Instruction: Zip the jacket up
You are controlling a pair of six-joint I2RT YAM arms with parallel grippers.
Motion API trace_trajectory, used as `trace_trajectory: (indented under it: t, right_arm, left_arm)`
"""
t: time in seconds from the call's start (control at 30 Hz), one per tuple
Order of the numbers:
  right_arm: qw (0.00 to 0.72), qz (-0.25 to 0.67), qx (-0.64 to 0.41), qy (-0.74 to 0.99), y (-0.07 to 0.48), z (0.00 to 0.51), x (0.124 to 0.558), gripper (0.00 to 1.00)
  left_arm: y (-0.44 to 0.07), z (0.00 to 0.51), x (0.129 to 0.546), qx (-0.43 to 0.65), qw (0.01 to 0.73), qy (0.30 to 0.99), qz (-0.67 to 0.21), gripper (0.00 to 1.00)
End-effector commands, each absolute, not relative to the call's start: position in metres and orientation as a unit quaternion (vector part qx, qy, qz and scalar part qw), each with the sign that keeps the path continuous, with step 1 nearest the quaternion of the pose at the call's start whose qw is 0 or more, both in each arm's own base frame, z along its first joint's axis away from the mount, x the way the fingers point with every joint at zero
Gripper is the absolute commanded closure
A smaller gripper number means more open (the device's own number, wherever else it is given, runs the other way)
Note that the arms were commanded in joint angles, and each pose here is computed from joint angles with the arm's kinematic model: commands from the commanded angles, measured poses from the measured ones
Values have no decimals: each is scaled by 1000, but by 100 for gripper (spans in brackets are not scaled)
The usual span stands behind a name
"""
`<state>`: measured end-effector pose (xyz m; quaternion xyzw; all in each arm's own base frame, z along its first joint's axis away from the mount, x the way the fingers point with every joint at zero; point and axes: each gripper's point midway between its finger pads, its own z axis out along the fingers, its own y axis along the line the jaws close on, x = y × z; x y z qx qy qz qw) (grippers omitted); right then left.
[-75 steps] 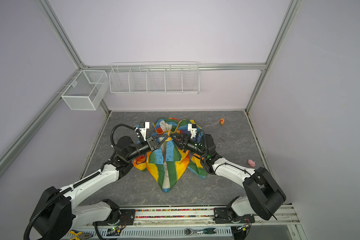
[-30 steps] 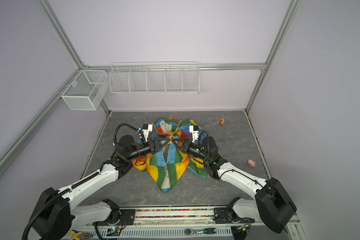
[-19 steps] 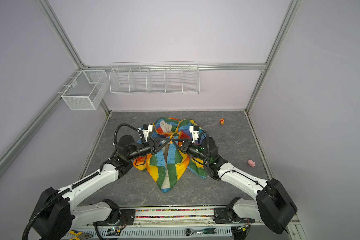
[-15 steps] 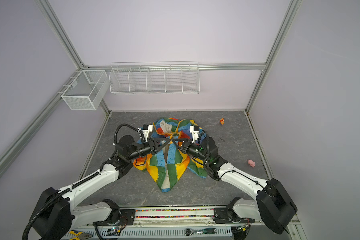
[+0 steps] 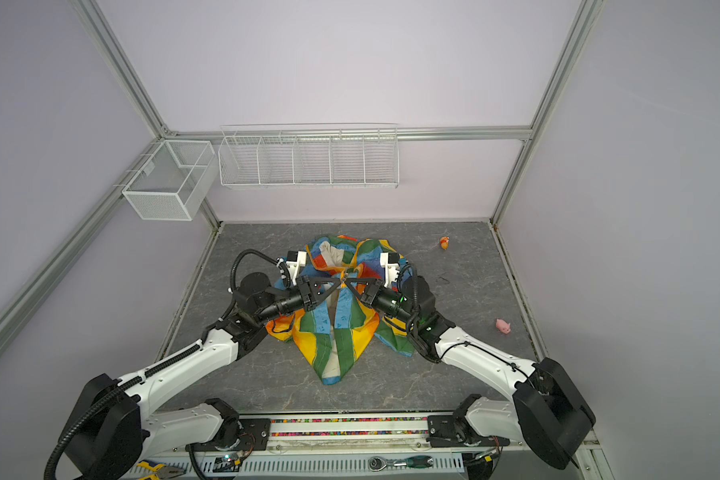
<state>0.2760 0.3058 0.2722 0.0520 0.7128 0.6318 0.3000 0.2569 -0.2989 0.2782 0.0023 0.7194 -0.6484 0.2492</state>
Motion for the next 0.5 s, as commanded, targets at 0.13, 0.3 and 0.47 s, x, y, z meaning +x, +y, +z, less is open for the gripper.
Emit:
trace_trajectory:
  t: [0.13, 0.3, 0.47]
  right_arm:
    - [333, 591, 81, 730, 284, 255, 293, 89]
    - [307, 574, 84, 754, 278, 228, 282, 67]
    - [285, 551, 79, 780, 266, 203, 269, 41]
  left_arm:
    - [-299, 279, 242, 27, 222, 721, -655, 100]
    - [-292, 279, 247, 22, 218, 727, -651, 100]
    - [-291, 276, 245, 33, 194, 744, -638, 100]
